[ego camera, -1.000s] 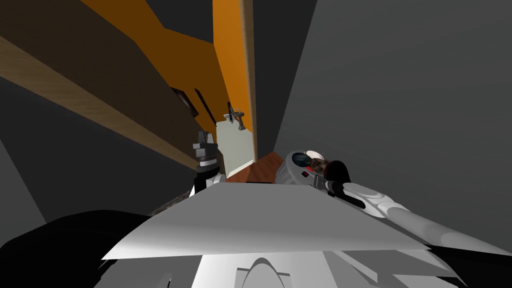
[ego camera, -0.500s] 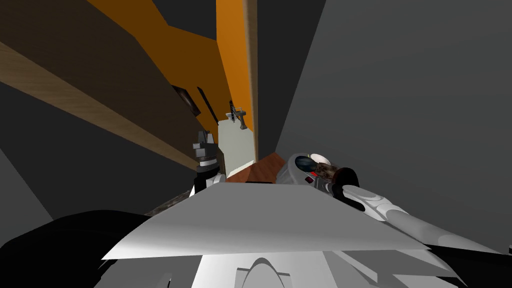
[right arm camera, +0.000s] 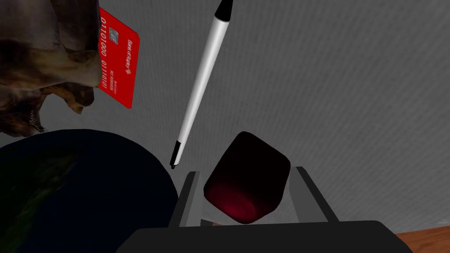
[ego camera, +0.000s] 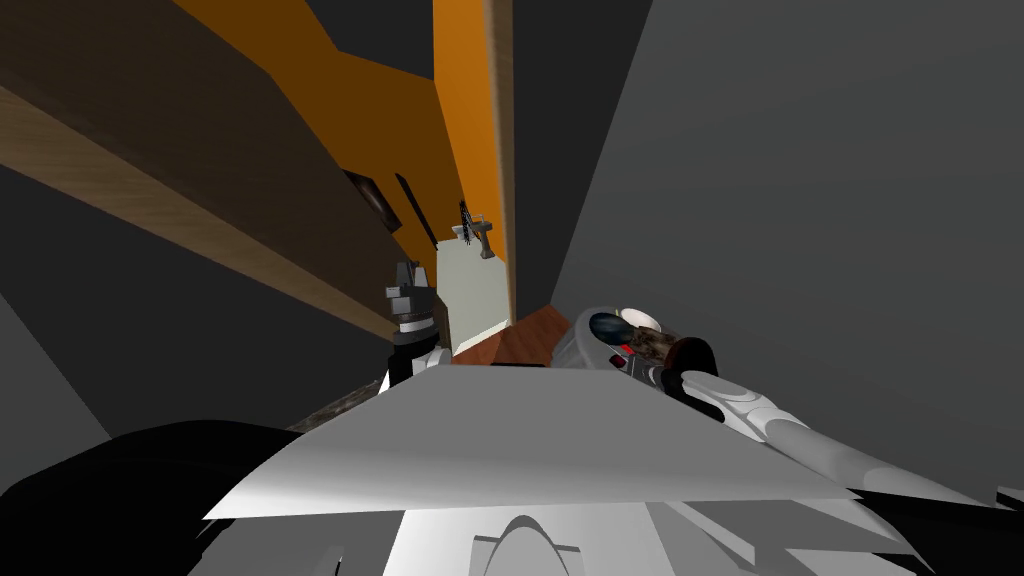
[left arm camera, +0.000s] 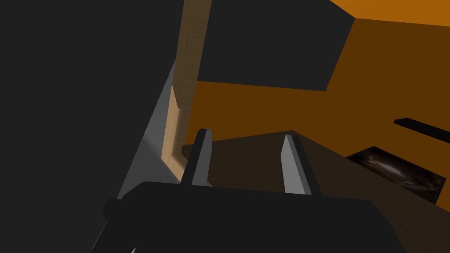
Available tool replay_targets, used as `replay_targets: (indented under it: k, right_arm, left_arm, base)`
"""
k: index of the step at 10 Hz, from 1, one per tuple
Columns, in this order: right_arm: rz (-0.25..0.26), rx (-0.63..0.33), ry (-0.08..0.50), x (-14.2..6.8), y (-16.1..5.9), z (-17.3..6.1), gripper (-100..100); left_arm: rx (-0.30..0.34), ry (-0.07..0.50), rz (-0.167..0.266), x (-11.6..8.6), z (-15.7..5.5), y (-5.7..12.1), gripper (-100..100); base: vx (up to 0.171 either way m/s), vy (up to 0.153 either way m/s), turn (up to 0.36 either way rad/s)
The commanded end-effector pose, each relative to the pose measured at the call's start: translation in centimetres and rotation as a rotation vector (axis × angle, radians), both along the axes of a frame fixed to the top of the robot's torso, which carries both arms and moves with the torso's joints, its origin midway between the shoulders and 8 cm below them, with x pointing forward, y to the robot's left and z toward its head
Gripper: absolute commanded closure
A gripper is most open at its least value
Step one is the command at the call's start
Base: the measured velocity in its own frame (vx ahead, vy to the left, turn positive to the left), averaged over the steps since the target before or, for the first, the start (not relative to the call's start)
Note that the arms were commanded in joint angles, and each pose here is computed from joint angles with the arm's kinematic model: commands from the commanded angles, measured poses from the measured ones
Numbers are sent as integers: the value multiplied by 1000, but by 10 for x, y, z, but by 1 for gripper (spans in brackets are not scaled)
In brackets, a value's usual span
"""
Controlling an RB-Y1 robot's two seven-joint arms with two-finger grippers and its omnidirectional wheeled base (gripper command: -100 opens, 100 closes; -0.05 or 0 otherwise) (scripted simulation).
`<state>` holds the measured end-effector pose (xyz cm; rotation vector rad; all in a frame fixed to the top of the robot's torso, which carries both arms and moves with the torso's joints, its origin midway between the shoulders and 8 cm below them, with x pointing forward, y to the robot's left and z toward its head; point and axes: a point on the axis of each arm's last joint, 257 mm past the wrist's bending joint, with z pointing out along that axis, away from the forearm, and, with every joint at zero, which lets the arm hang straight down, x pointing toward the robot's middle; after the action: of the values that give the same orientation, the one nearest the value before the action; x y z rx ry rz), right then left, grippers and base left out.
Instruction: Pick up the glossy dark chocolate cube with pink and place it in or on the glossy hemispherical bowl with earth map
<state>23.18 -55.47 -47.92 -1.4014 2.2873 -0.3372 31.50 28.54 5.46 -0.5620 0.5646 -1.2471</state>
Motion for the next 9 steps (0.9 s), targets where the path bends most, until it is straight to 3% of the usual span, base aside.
replay_targets:
  k: [1,2,3,4,6,7,8,9]
  right_arm:
    - [0,0,0,0,0,0,100]
    - [0,0,0,0,0,0,100]
    - [1,-1,0,0,0,0,0]
    - [10,-1,3,1,-5,9,100]
    - [13,-4,1,2,-7,13,100]
    - [13,-4,3,2,-7,13,0]
    - [10,-28,-1,4,-22,25,100]
    - [11,-45,-4,6,-32,35,100]
  left_arm:
    - [0,0,0,0,0,0,0]
    - [0,0,0,0,0,0,0]
    - [0,0,0,0,0,0,0]
    - [0,0,0,0,0,0,0]
    - [0,0,0,0,0,0,0]
    - [0,0,0,0,0,0,0]
    - [0,0,0,0,0,0,0]
    - [0,0,0,0,0,0,0]
  base:
    - [0,0,0]
    - [0,0,0]
    - [0,0,0]
    - [-13,34,-88]
    - [-33,44,-66]
    - [-4,5,0]
    - [30,-5,-120]
    - [79,0,-189]
